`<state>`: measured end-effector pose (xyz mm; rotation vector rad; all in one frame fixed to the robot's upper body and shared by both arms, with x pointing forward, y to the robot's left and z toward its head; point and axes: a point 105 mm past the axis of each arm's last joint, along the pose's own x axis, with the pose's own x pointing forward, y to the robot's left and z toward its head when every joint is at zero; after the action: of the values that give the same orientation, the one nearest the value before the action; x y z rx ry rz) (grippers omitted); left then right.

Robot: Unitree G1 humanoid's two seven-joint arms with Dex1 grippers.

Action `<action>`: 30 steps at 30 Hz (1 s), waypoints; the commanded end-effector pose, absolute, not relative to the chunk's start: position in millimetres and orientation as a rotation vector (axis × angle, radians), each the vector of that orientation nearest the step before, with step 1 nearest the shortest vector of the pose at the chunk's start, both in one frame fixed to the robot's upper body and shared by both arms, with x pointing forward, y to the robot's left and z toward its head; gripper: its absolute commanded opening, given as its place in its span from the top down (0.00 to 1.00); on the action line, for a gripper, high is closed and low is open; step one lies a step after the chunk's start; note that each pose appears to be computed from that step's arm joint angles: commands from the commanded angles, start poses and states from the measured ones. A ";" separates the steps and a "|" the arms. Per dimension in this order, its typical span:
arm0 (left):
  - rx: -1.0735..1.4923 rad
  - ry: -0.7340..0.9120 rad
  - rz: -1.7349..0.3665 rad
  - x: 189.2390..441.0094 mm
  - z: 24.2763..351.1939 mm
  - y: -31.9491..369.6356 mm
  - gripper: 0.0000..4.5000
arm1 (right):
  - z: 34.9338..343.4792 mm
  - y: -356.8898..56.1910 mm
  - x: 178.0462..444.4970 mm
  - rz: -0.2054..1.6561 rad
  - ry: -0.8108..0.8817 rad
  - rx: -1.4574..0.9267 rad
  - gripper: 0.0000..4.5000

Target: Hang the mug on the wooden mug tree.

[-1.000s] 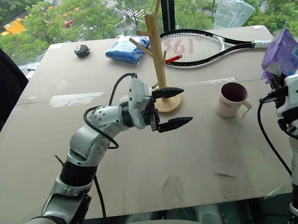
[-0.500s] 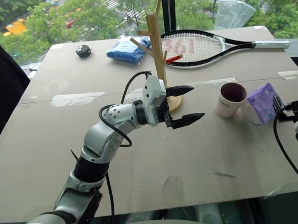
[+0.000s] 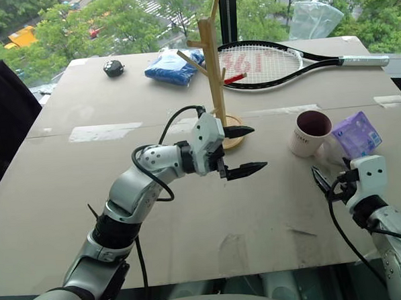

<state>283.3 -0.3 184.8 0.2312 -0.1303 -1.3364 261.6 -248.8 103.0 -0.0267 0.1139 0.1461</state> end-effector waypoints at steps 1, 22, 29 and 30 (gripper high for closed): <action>0.252 -0.194 -1.346 276.9 198.5 -0.7 0.00 | 111.2 -254.2 270.7 0.103 0.054 0.009 0.02; 0.248 -0.202 -1.308 278.2 204.7 4.6 0.00 | 101.8 -249.2 299.7 0.155 0.002 0.045 0.99; 0.220 -0.197 -1.280 274.2 198.0 12.3 0.00 | 135.1 -214.2 303.5 0.381 -0.045 -0.048 0.99; 0.215 -0.200 -1.257 274.4 195.5 16.1 0.00 | 142.7 -207.4 305.1 0.436 -0.053 -0.088 0.99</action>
<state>279.7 12.5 183.4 0.2135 -0.1265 -1.2739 305.2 -221.9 113.9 -0.0308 0.0324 0.3433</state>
